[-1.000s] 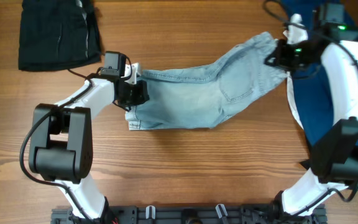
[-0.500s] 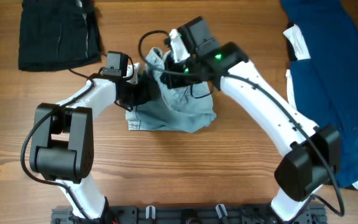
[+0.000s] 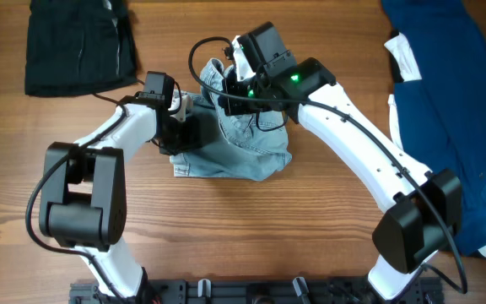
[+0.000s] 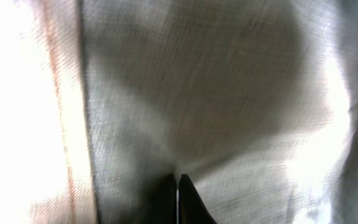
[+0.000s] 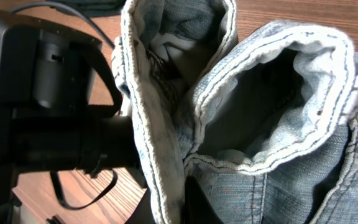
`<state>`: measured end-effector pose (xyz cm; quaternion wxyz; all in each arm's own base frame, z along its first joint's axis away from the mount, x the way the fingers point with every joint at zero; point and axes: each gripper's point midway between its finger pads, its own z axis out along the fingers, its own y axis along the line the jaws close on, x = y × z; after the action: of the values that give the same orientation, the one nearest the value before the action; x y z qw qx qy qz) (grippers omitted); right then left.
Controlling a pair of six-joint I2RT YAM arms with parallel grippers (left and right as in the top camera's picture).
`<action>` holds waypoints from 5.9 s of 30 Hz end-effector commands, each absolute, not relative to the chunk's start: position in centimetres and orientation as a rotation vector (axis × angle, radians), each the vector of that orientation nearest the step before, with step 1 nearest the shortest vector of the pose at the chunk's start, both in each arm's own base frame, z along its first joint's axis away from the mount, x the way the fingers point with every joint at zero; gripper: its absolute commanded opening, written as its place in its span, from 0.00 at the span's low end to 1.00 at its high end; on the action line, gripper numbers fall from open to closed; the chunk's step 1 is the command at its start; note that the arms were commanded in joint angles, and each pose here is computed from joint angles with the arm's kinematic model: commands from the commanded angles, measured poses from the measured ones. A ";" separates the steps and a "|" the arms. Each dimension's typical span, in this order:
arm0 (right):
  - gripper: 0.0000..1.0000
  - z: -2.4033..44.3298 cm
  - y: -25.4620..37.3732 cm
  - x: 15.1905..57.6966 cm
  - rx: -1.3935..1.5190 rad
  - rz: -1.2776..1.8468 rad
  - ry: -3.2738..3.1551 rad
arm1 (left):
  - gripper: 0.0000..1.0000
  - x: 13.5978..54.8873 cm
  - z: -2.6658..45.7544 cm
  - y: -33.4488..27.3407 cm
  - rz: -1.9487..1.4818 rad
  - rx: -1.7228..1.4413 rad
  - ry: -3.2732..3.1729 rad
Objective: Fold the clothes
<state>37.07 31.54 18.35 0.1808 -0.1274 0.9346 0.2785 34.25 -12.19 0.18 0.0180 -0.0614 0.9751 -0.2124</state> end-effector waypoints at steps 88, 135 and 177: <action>1.00 15.5 4.4 44.1 0.080 0.385 2.755 | 0.04 43.3 8.4 -17.6 -0.832 -0.122 2.810; 1.00 15.5 4.4 44.2 0.163 0.402 2.751 | 1.00 47.5 21.6 13.9 -0.266 -0.624 2.216; 1.00 23.4 4.5 24.8 -0.290 0.103 1.550 | 1.00 48.5 21.3 11.9 -0.244 -0.474 2.245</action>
<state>25.87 4.25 24.50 0.6840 -0.1357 0.7156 0.0405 48.23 12.01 20.97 0.3996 -0.1997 0.8894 -0.0965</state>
